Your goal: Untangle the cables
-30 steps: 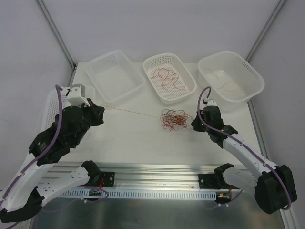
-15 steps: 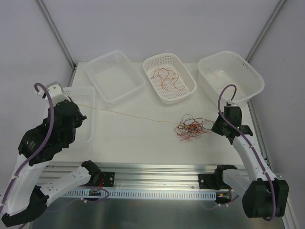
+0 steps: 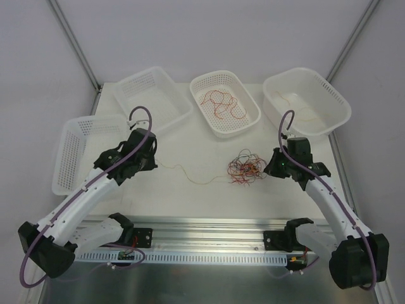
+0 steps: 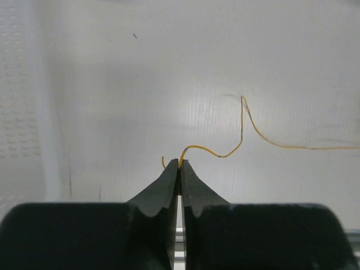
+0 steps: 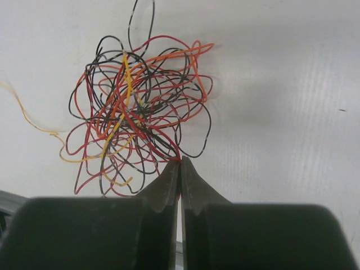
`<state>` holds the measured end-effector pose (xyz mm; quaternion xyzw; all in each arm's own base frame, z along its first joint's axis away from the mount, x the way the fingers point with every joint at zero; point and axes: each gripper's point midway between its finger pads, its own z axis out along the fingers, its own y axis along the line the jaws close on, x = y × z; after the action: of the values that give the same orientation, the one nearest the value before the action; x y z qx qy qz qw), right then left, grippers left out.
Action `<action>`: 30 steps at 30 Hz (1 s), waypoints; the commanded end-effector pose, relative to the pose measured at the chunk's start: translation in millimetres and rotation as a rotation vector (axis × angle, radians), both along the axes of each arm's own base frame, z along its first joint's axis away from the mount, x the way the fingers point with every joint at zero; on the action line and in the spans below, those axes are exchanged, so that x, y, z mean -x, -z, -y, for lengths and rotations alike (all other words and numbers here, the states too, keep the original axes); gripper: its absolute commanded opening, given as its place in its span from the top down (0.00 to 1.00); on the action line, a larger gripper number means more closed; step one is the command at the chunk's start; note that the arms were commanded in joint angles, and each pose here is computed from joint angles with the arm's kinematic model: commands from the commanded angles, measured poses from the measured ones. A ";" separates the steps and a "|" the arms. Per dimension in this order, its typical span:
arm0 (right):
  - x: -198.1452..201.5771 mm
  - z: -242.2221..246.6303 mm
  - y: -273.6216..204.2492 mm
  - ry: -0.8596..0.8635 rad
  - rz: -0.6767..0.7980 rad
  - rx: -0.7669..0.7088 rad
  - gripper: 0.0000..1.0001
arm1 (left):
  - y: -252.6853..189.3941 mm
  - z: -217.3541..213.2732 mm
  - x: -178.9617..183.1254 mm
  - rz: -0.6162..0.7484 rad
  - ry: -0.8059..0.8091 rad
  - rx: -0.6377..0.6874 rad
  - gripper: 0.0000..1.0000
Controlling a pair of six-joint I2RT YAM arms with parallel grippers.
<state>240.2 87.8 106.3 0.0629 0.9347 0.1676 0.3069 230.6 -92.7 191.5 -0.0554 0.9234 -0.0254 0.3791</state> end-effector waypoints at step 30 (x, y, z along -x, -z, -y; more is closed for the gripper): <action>6.8 -96.2 -63.7 -0.336 0.180 0.088 0.99 | 16.7 190.4 25.5 0.193 1.015 0.157 0.10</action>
<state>228.0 176.7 145.0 -0.1226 0.9191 0.1688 0.3344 196.3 -258.1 153.6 0.3201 0.8399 -0.2586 0.3539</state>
